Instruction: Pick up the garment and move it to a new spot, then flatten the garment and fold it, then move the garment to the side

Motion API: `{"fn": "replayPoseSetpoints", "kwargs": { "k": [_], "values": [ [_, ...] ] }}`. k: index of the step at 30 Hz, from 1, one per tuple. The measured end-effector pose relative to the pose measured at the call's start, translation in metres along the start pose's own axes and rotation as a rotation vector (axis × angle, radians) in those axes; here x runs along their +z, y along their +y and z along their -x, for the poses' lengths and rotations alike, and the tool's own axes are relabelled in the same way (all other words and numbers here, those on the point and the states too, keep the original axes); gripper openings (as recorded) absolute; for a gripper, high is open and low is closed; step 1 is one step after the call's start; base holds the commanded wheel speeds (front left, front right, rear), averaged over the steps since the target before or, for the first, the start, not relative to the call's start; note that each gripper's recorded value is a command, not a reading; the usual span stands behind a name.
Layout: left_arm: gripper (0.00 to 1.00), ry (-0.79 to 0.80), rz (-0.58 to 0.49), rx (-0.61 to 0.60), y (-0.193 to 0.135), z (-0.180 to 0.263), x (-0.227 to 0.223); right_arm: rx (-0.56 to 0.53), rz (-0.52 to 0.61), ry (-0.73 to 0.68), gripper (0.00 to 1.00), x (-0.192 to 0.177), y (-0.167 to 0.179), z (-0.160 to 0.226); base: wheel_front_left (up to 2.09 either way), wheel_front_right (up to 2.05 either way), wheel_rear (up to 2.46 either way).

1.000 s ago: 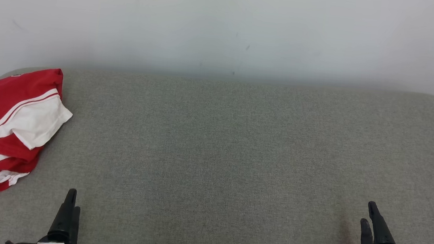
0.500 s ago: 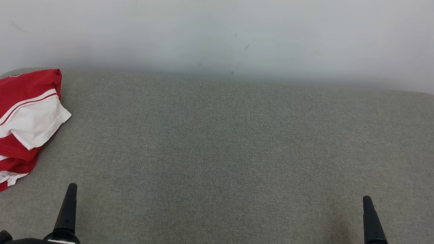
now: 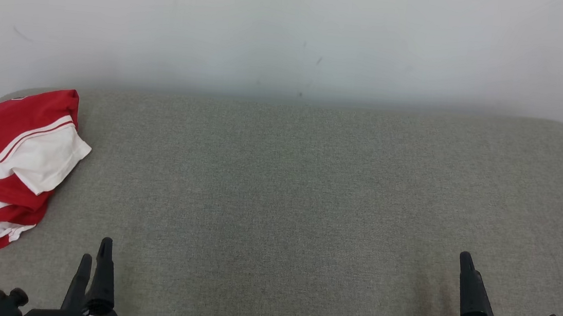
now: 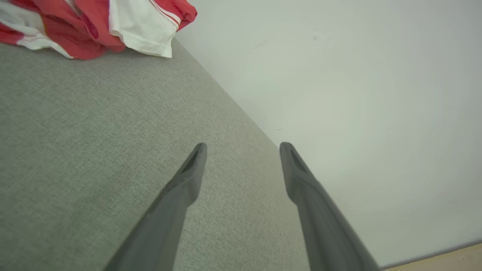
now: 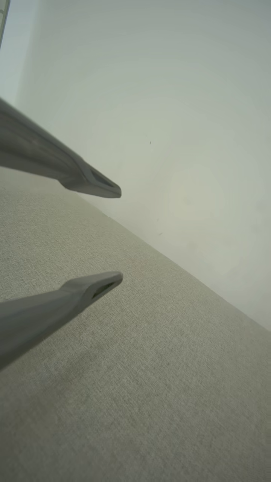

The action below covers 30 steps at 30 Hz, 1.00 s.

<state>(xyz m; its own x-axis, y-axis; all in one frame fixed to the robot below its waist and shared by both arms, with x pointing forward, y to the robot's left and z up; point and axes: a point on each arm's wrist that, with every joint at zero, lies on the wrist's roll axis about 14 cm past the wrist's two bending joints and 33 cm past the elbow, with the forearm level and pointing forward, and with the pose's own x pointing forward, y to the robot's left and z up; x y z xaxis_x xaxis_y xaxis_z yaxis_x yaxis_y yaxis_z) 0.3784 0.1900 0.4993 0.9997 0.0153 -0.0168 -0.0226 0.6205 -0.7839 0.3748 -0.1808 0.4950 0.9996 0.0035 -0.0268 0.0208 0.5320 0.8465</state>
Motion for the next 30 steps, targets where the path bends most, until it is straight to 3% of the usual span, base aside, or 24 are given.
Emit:
{"fn": "replayPoseSetpoints", "kwargs": {
  "k": [30],
  "values": [
    [1.0, -0.024, -0.411, -0.08, -0.015, 0.001, 0.002, 0.069, 0.363, -0.01, 1.0, -0.007, 0.015, 0.002, 0.0, 0.0, 0.0]
  ]
}}
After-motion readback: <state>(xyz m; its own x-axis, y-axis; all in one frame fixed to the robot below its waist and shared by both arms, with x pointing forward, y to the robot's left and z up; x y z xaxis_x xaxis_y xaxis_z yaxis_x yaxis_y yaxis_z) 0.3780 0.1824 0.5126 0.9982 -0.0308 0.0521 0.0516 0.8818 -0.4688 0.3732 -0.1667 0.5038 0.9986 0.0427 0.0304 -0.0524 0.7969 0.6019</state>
